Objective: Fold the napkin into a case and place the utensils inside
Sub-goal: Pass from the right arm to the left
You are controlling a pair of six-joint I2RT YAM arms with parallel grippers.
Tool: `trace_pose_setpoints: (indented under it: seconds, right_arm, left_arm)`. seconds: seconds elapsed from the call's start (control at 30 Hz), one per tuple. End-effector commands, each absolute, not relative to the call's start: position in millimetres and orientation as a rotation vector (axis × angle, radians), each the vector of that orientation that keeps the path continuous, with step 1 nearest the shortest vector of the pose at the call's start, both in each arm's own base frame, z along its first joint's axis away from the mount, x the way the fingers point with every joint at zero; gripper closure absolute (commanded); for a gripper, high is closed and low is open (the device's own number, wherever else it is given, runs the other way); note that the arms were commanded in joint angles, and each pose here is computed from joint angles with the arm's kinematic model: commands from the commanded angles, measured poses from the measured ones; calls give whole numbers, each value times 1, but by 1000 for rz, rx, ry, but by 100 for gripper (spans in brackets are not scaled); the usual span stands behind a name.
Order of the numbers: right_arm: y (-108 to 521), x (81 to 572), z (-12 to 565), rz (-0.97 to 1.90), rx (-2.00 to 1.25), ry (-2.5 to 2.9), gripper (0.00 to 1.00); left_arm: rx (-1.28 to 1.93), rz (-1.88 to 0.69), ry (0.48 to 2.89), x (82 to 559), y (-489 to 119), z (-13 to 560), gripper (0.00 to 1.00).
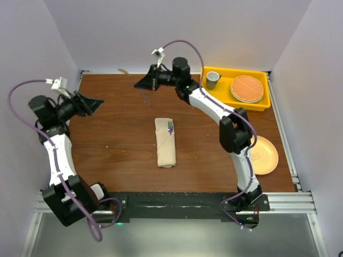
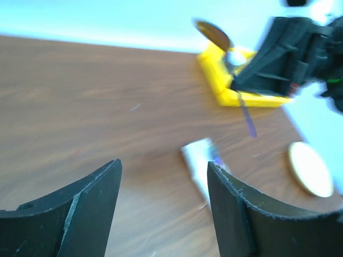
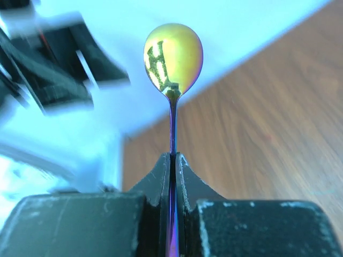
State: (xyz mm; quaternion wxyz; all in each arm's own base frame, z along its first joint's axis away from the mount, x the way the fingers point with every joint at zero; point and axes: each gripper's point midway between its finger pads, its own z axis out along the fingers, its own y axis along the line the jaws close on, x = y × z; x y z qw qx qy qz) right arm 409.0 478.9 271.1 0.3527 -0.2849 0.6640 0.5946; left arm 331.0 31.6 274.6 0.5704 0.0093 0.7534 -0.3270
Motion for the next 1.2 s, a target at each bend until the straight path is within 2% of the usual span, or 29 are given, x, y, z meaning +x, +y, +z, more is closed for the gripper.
trace_pose_setpoints:
  seconds: [0.0,0.1,0.27,0.5,0.6,0.87,1.17]
  right_arm:
    - [463,390,359,1816,-539,1573,100]
    - [453,383,374,1862,-498,1565,100]
    - [438,372,391,1924,-436,1552,100]
    - [417,368,398,1927,-357,1534,100]
    - [415,368,399,1925,-338,1532,100]
    - [416,372,395,1917,-327,1553,100]
    - [416,366,396,1926,-350,1559,100]
  left_arm:
    - [57,-945,1577,342,-33,346,28]
    - [30,-1079,1549,351,-71,358,26]
    - [85,-1192,1463,358,-124,390,30]
    - [-46,-1263,1514,395,-130,381,50]
    - [-62,-1286,1533,400,-138,379,55]
    - [-5,-1356,1485,397,-156,393,63]
    - [26,-1397,1457,392,-161,396,65]
